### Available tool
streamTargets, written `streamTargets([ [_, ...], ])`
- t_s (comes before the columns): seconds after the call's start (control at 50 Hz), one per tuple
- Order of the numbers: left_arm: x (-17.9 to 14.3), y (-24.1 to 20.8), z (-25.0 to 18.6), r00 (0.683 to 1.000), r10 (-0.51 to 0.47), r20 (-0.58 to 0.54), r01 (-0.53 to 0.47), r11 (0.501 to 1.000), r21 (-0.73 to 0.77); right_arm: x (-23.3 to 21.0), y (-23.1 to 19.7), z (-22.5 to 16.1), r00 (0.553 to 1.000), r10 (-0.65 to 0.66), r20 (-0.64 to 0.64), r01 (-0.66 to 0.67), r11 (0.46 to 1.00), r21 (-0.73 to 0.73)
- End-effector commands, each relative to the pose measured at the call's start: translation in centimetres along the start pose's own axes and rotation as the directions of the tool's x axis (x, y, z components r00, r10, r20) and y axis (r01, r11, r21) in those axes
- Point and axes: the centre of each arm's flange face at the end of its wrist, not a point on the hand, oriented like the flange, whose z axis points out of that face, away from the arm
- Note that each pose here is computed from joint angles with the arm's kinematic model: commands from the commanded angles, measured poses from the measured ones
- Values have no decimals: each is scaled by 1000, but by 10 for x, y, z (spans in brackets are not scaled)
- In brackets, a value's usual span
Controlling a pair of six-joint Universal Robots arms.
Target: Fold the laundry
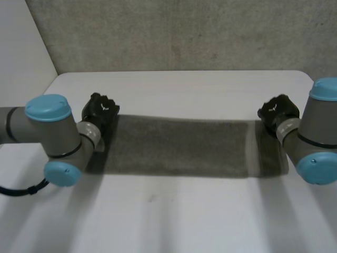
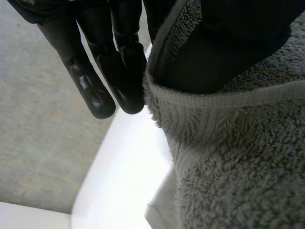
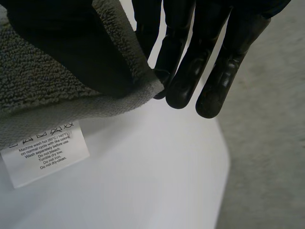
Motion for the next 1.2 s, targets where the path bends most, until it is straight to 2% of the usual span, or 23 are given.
streamTargets([
  [0.02,2,4,35,998,5,60,-8,998,63,-1,-15,22,993,-2,-115,16,993,116],
  [0.16,12,14,39,998,35,52,-37,998,45,-16,-18,30,993,-4,-121,22,989,144],
  [0.38,-24,-20,26,993,39,111,-52,992,111,0,-30,10,987,49,-154,-27,990,141],
  [0.48,-26,-23,20,997,43,64,-51,990,130,0,-39,-16,988,96,-121,-75,983,166],
  [0.58,-36,2,10,999,34,-37,-32,998,56,-2,-36,-29,991,97,-97,-82,985,149],
  [0.7,-43,12,9,995,22,-93,-16,998,61,-7,-32,-36,993,91,-72,-81,988,128],
  [0.8,-45,14,14,993,32,-111,-21,995,98,-15,-26,-40,993,106,-47,-100,989,109],
  [0.92,-41,16,29,991,90,-96,-72,982,176,-16,-25,-40,992,117,-42,-113,988,104],
  [1.02,-37,11,37,988,126,-95,-94,953,289,-17,-23,-41,991,129,-37,-125,987,98],
  [1.06,-33,6,41,981,158,-110,-106,921,376,-20,-21,-41,991,130,-28,-127,988,92],
  [1.12,-27,9,50,978,178,-107,-118,900,420,-21,-19,-41,991,130,-19,-127,988,91],
  [1.2,-25,14,59,978,180,-103,-121,897,424,-22,-18,-40,991,131,-15,-129,987,91],
])
